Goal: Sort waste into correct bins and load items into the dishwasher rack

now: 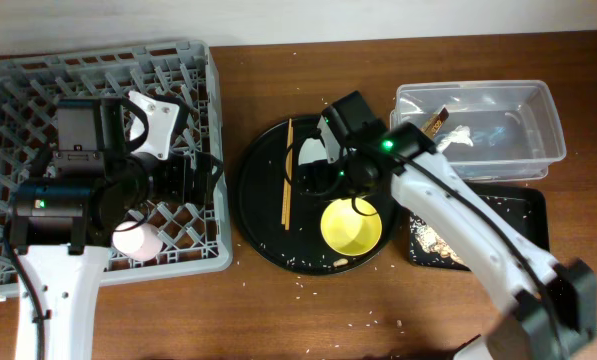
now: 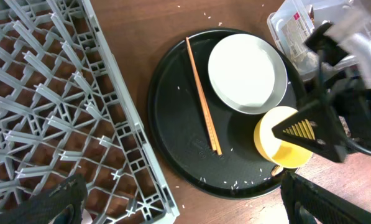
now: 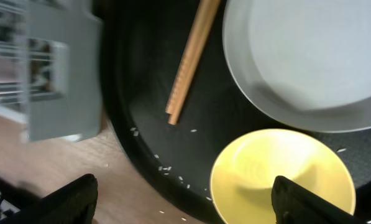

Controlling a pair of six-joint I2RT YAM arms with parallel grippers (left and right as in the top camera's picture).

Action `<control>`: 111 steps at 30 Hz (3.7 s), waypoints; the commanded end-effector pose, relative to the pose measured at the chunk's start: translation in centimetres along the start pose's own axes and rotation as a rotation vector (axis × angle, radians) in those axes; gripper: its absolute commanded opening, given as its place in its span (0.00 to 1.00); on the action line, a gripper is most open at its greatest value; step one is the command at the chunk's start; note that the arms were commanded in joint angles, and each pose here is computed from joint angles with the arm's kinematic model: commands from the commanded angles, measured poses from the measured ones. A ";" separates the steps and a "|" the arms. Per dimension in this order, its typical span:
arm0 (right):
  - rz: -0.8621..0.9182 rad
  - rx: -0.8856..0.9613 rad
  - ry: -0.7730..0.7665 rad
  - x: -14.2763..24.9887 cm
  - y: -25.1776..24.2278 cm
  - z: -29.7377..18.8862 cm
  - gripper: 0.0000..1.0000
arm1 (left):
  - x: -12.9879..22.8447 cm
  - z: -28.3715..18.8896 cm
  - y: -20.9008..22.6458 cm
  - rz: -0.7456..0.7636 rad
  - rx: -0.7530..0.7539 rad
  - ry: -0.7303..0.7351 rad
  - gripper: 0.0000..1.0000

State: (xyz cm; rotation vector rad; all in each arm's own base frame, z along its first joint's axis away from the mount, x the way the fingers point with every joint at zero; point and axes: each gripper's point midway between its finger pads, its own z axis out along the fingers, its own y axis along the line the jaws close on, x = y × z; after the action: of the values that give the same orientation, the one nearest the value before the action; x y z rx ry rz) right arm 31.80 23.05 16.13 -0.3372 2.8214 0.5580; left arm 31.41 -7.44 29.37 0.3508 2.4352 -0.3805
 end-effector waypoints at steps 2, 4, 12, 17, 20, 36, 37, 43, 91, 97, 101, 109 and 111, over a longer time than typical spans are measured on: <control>-0.195 -0.098 -0.328 1.0 4.7 -13.3 0.98 | -0.2 -0.2 0.0 0.029 -0.006 -0.008 0.99; -0.235 -0.017 -0.508 2.0 3.2 -19.2 0.98 | -0.2 -0.2 0.0 0.029 -0.006 -0.008 0.99; -0.199 0.479 -0.970 7.8 -8.6 -28.6 0.98 | -0.2 -0.2 0.0 0.029 -0.006 -0.008 0.99; -0.069 0.583 -1.025 12.7 -16.6 -17.4 0.98 | -0.2 -0.2 0.0 0.029 -0.006 -0.008 0.99; -0.065 0.578 -1.090 12.9 -18.6 -13.3 0.98 | -0.2 -0.2 0.0 0.029 -0.006 -0.008 0.99; -0.104 0.549 -1.217 11.1 -19.5 -10.5 0.98 | -2.4 -0.5 -3.0 0.025 0.170 -0.102 0.99; -0.104 0.549 -1.217 11.1 -19.5 -10.5 0.99 | -4.8 -0.9 -5.3 0.086 0.300 -0.198 0.99; -0.104 0.549 -1.217 11.1 -19.5 -10.5 0.98 | -1.4 11.2 -13.7 0.273 0.168 0.055 0.98; -0.104 0.549 -1.217 11.1 -19.5 -10.5 0.98 | 5.5 6.2 14.8 -0.210 -1.334 0.391 0.00; -0.104 0.549 -1.217 11.1 -19.5 -10.5 0.98 | 6.3 6.9 14.3 -0.214 -1.371 0.348 0.00; -0.104 0.549 -1.217 11.1 -19.5 -10.5 0.98 | 8.0 8.8 14.0 -0.130 -1.387 0.414 0.00; -0.104 0.549 -1.217 11.1 -19.5 -10.5 0.98 | 7.6 7.7 15.0 -0.100 -1.473 0.375 0.00; -0.104 0.549 -1.217 11.1 -19.5 -10.5 0.98 | 7.9 7.7 15.2 -0.052 -1.494 0.416 0.00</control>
State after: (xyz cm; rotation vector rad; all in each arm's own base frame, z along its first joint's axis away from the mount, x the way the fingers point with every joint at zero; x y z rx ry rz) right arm 24.59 -0.51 16.08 0.0027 1.6395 -0.0773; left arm 34.74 4.04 16.71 -0.3551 2.4055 1.4582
